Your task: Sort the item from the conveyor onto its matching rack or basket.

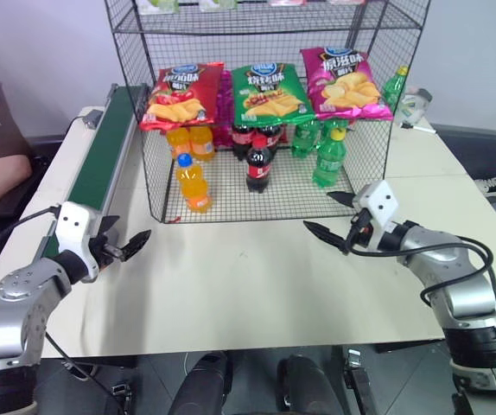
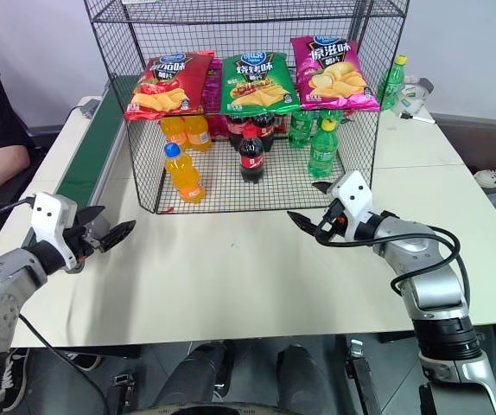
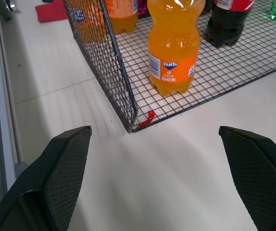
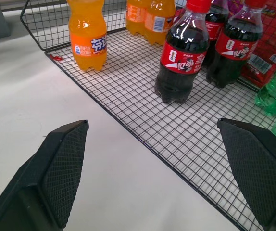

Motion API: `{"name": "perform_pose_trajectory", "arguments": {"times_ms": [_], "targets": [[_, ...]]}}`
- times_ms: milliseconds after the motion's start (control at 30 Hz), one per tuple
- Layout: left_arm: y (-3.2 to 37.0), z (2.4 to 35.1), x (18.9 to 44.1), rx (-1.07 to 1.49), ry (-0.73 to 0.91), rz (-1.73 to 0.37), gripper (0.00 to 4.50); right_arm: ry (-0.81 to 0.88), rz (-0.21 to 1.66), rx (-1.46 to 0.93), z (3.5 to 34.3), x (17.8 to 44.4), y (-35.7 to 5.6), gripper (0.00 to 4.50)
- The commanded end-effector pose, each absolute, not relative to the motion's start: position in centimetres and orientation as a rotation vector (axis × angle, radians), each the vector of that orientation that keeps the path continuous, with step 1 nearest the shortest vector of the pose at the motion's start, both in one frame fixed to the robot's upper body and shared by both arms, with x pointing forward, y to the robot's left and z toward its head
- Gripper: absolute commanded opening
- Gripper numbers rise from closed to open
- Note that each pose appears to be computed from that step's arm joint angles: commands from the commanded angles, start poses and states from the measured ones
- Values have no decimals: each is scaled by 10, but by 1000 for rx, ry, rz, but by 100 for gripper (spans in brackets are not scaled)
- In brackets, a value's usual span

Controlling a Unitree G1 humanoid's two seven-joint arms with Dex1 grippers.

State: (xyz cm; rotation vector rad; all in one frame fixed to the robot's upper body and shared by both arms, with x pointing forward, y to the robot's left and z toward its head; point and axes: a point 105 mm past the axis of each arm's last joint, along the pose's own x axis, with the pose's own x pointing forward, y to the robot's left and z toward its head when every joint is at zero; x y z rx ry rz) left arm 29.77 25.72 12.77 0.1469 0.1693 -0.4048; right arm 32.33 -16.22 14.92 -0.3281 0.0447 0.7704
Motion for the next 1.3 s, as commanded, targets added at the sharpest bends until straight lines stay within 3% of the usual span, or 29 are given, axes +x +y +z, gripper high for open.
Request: {"name": "perform_pose_trajectory", "arguments": {"times_ms": [33, 1300], "targets": [[258, 136, 299, 158, 134, -405, 443, -4, 778, -333, 158, 324, -158, 450], [267, 129, 297, 152, 118, -375, 443, -20, 789, -323, 155, 324, -146, 450]]}}
